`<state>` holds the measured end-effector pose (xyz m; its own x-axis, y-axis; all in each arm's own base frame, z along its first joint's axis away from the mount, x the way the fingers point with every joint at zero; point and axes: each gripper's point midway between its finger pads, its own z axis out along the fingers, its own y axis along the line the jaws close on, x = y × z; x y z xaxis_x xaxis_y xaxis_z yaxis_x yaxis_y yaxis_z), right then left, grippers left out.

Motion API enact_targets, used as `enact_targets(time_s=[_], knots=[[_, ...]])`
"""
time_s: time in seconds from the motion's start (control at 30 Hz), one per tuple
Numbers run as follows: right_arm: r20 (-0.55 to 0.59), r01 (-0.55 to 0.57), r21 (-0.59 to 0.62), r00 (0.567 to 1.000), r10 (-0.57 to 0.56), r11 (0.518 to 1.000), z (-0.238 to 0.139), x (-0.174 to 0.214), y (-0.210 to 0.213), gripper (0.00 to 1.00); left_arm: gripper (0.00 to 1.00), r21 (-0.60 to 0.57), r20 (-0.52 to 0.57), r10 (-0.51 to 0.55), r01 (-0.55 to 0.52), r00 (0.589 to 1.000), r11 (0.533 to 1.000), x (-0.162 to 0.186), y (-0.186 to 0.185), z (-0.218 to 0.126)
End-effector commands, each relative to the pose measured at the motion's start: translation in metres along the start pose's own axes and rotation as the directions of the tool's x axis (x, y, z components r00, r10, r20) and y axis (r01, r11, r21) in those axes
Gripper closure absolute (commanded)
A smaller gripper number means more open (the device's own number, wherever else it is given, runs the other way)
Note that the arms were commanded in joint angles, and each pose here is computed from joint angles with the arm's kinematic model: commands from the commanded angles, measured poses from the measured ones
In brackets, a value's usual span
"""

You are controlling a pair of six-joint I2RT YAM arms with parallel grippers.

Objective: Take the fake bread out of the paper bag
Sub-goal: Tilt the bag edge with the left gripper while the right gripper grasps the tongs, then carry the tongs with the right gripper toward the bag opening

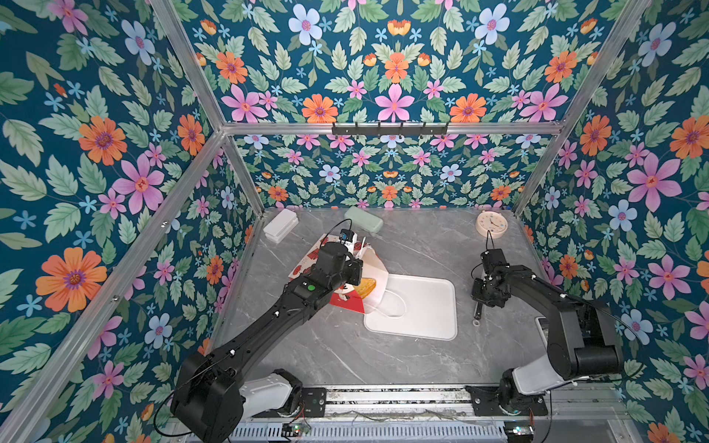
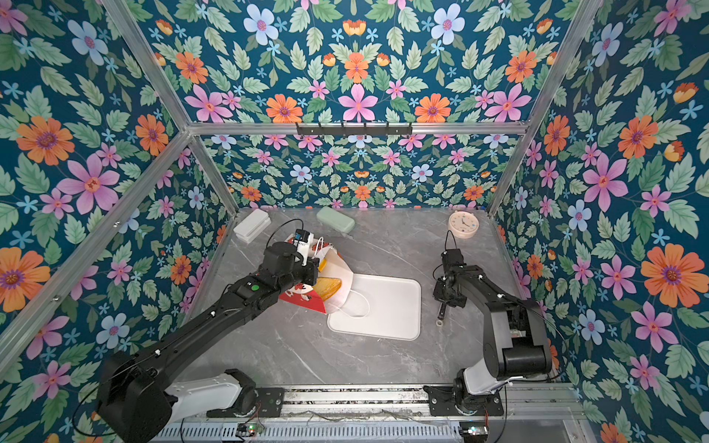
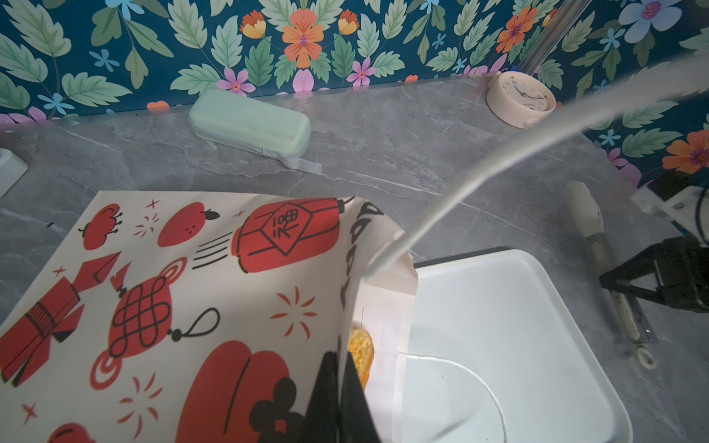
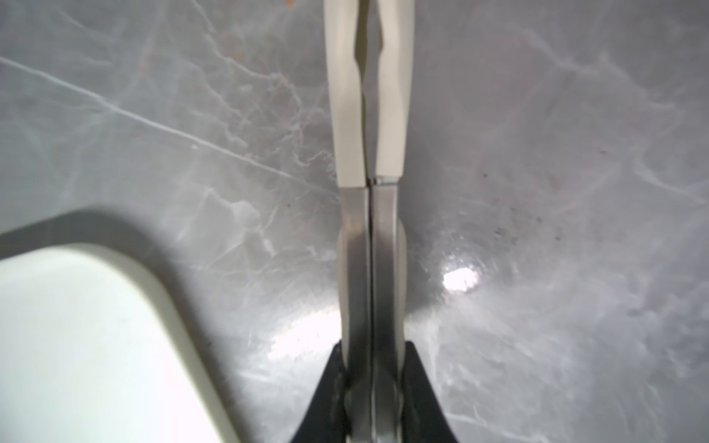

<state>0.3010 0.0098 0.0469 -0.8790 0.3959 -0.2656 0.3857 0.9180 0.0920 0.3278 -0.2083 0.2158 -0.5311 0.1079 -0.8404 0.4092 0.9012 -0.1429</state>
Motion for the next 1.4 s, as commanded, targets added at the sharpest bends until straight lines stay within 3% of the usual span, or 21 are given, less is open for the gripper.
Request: enact_targets(time_s=[0.0, 0.13, 0.23, 0.33, 0.43, 0.57, 0.63, 0.83, 1.37], knots=[[-0.007, 0.020, -0.040, 1.000, -0.020, 0.999, -0.018, 0.006, 0.005, 0.87, 1.00, 0.004, 0.035, 0.006, -0.006, 0.999, 1.000, -0.009, -0.001, 0.000], [0.010, 0.153, -0.118, 0.988, -0.153, 0.981, -0.056, 0.020, 0.038, 0.88, 1.00, 0.001, 0.035, 0.018, -0.018, 0.999, 1.000, -0.009, -0.001, -0.001], [0.008, 0.329, -0.188, 0.943, -0.334, 0.925, -0.088, 0.049, 0.081, 0.87, 1.00, 0.001, 0.038, 0.030, -0.030, 0.999, 1.000, -0.009, -0.001, -0.002], [-0.017, 0.529, -0.223, 0.838, -0.546, 0.819, -0.114, 0.092, 0.116, 0.89, 1.00, 0.003, 0.037, 0.046, -0.047, 0.998, 0.999, -0.009, -0.001, -0.003], [-0.045, 0.689, -0.237, 0.697, -0.716, 0.685, -0.134, 0.137, 0.136, 0.93, 1.00, 0.007, 0.028, 0.070, -0.070, 0.997, 0.997, -0.006, -0.002, -0.006], [-0.046, 0.797, -0.293, 0.540, -0.840, 0.528, -0.140, 0.191, 0.159, 0.93, 1.00, 0.010, 0.026, 0.097, -0.097, 0.995, 0.995, -0.001, -0.001, -0.011], [-0.068, 0.812, -0.312, 0.499, -0.864, 0.493, -0.135, 0.208, 0.164, 0.94, 1.00, 0.016, 0.027, 0.104, -0.104, 0.994, 0.994, 0.001, -0.001, -0.014], [-0.052, 0.810, -0.350, 0.483, -0.874, 0.469, -0.126, 0.215, 0.180, 0.95, 1.00, 0.038, 0.034, 0.108, -0.109, 0.994, 0.993, 0.005, -0.005, -0.018], [0.022, 0.822, -0.345, 0.491, -0.871, 0.454, -0.134, 0.206, 0.192, 0.72, 1.00, 0.030, 0.039, 0.100, -0.101, 0.994, 0.994, 0.006, -0.006, -0.020]])
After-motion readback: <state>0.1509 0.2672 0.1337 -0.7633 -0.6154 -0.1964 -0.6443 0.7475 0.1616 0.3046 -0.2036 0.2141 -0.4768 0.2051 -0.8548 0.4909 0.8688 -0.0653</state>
